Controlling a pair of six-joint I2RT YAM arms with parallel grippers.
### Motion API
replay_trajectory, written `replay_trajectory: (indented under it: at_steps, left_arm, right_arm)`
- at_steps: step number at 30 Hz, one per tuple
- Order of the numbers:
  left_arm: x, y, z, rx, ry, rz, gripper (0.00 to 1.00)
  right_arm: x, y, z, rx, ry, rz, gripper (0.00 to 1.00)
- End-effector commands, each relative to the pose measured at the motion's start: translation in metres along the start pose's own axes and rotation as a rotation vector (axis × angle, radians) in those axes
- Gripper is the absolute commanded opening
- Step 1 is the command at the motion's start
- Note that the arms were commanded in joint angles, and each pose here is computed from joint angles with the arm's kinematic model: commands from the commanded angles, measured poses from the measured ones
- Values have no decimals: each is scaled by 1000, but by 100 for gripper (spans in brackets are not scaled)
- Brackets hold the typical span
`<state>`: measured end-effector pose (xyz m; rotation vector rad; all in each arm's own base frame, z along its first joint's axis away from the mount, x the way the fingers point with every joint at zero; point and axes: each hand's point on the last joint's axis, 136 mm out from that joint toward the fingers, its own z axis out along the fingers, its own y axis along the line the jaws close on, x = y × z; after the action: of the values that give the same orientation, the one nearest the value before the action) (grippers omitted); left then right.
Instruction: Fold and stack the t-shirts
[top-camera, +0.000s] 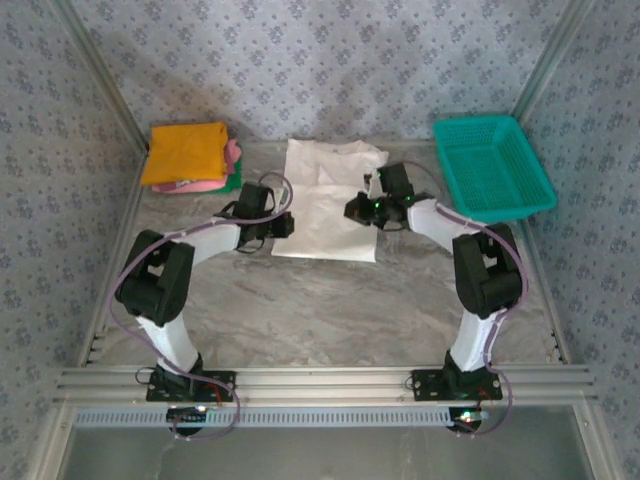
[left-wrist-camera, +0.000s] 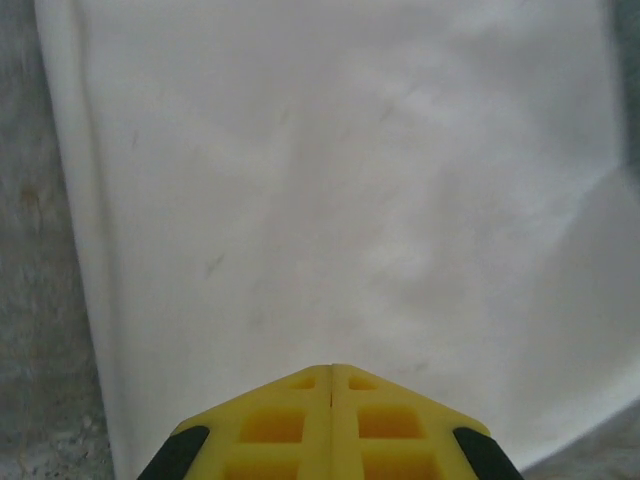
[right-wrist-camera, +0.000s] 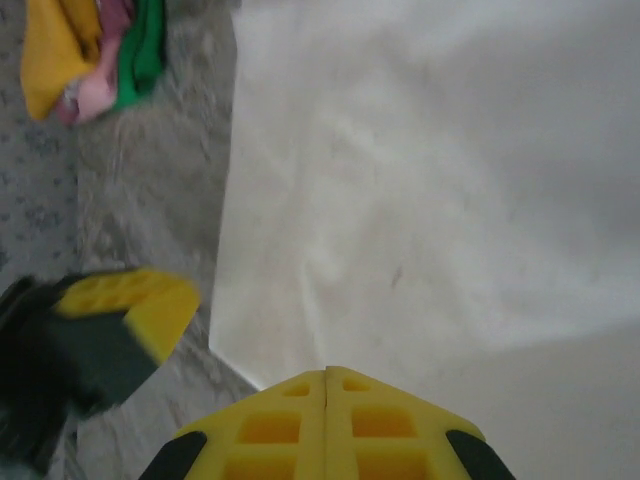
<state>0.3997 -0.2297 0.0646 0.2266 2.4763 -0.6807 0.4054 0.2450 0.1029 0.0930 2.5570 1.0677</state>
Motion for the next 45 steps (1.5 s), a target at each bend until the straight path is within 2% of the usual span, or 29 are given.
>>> replay_trajectory:
  at_steps: [1,5,9,18,21,25,28,30,31,33,34,36,41,45]
  left_arm:
    - [6,6,11,17,-4,-33,3]
    - [36,20,20,-8,48,-83,3]
    - [67,30,16,-35,90,-124,2]
    - [139,21,-13,-114,184,-167,2]
    - [139,25,-30,-178,152,-144,7]
    - [114,23,-53,-223,110,-94,9]
    - [97,11,-78,-200,55,-112,20]
    - [96,8,-93,-164,28,-164,27]
    - [97,8,-100,-134,14,-206,37]
    - [105,6,-108,-65,10,-277,38]
    - [111,5,-111,-35,16,-308,49]
    - [124,4,-112,-1,41,-342,62]
    - [146,0,-107,64,100,-416,70]
    - [148,-3,-98,100,124,-440,70]
  right_arm:
    - [36,-41,20,22,88,112,0]
    - [55,-79,36,70,111,132,0]
    - [80,-100,40,108,159,146,0]
    - [126,-118,10,178,186,185,0]
    - [133,-114,4,180,189,170,0]
    - [116,-84,-10,151,187,148,3]
    - [106,-60,-37,173,150,63,9]
    - [105,-58,-58,204,116,66,23]
    - [104,-60,-68,207,98,81,27]
    - [106,-69,-81,199,80,126,33]
    - [108,-75,-85,191,82,154,36]
    - [114,-85,-88,188,102,187,37]
    - [117,-93,-82,159,140,217,43]
    - [114,-93,-76,135,139,230,46]
